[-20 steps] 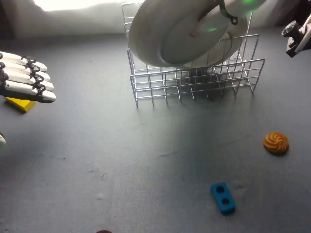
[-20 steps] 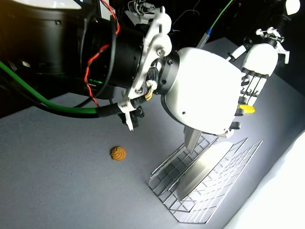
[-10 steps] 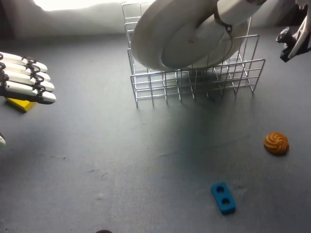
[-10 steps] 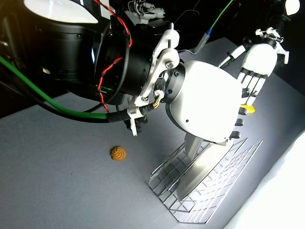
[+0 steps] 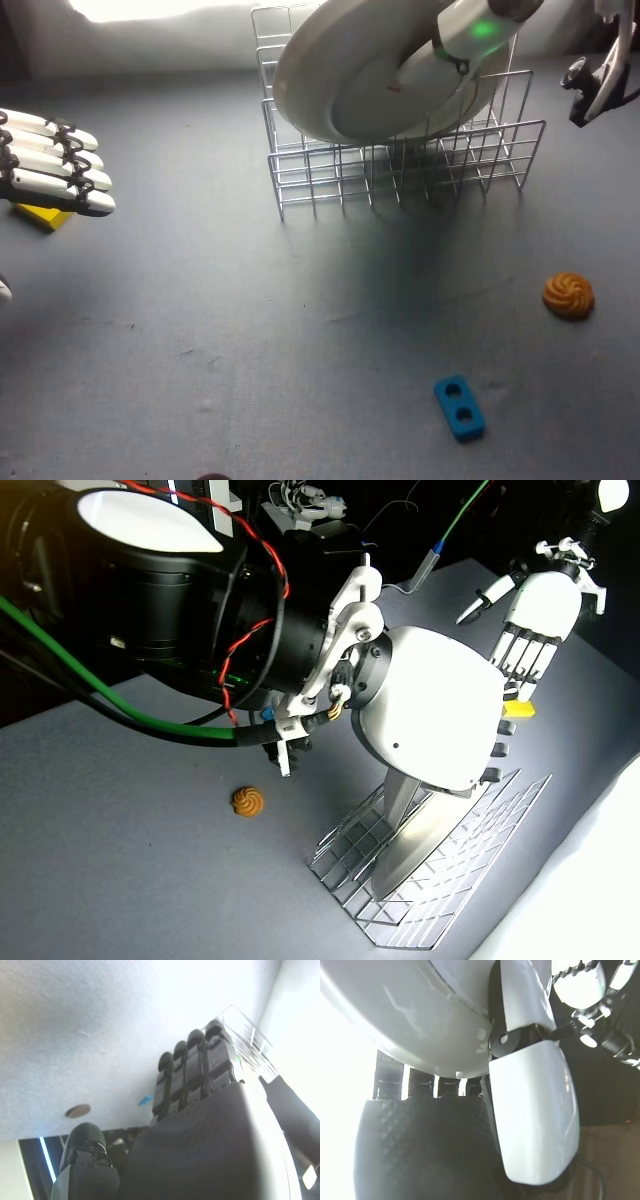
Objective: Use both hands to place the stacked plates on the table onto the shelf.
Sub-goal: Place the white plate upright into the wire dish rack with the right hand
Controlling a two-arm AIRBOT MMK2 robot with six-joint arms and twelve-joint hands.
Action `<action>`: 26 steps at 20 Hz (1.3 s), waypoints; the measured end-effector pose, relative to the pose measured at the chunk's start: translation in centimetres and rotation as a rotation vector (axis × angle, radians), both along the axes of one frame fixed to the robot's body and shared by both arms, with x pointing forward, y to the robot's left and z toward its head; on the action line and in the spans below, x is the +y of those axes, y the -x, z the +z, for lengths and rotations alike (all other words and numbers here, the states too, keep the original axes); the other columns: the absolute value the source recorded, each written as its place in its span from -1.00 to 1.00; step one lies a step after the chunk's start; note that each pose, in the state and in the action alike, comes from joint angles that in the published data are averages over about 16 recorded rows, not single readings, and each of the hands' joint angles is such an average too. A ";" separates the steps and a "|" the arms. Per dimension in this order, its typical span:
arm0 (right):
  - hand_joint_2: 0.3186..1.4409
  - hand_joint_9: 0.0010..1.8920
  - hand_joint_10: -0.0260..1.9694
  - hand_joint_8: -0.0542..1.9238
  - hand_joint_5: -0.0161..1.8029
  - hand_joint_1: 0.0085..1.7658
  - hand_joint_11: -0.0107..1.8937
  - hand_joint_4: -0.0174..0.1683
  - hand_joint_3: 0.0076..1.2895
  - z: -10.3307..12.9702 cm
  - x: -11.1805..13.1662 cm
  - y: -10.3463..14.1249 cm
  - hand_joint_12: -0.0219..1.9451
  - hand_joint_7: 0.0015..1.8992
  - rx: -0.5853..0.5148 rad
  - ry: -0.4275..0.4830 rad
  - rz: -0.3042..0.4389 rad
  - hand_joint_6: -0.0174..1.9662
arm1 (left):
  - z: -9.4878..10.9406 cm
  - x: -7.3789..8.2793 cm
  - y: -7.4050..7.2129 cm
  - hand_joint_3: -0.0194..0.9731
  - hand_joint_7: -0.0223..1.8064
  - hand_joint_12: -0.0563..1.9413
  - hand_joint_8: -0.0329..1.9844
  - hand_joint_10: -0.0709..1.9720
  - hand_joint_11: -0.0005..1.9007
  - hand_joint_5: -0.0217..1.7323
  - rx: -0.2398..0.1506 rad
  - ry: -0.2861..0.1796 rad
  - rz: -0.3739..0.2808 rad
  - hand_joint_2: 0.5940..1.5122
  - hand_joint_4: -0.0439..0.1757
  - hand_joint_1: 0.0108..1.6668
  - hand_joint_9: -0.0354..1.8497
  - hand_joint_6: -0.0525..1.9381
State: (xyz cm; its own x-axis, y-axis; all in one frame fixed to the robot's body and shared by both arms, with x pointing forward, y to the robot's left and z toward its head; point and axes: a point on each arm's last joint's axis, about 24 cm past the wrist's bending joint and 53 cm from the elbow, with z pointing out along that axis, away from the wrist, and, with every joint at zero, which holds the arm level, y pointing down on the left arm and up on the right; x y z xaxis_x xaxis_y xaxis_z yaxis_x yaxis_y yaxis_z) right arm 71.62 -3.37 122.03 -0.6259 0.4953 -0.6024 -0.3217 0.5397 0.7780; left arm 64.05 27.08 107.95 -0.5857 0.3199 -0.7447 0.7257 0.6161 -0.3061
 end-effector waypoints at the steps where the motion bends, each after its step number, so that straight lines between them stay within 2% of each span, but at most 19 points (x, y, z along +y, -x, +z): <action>1: 0.21 0.12 -0.01 -0.01 0.09 0.49 -0.15 -0.89 -0.99 -0.2 0.1 0.0 0.50 0.13 -0.002 0.006 0.001 -0.18 | 0.0 0.0 0.0 -0.93 -0.87 -0.94 -0.96 -0.92 -0.98 -0.85 0.000 0.000 0.000 0.13 -0.63 -0.99 -0.89 -0.93; 6: 0.21 0.12 0.00 -0.01 0.08 0.48 -0.15 -0.89 -0.99 -1.0 0.6 -0.1 0.49 0.13 -0.013 0.035 0.005 -0.18 | 0.0 0.0 0.0 -0.93 -0.88 -0.94 -0.96 -0.92 -0.98 -0.86 0.000 0.000 -0.001 0.13 -0.63 -0.99 -0.90 -0.93; 21: 0.21 0.18 -0.15 -0.08 0.04 0.45 -0.10 -0.90 -0.99 -4.0 1.5 -0.7 0.42 0.15 -0.013 0.108 -0.003 -0.12 | -0.1 -0.3 0.2 -0.93 -0.88 -0.94 -0.96 -0.92 -0.98 -0.86 0.004 0.000 -0.007 0.13 -0.63 -0.99 -0.90 -0.93; 26: 0.22 0.12 -0.05 -0.05 -0.01 0.45 -0.14 -0.90 -1.00 -4.9 1.7 -0.8 0.44 0.11 -0.007 0.122 -0.002 -0.05 | -0.2 -0.4 0.3 -0.93 -0.88 -0.94 -0.96 -0.92 -0.98 -0.86 0.006 0.000 -0.011 0.13 -0.63 -0.99 -0.89 -0.93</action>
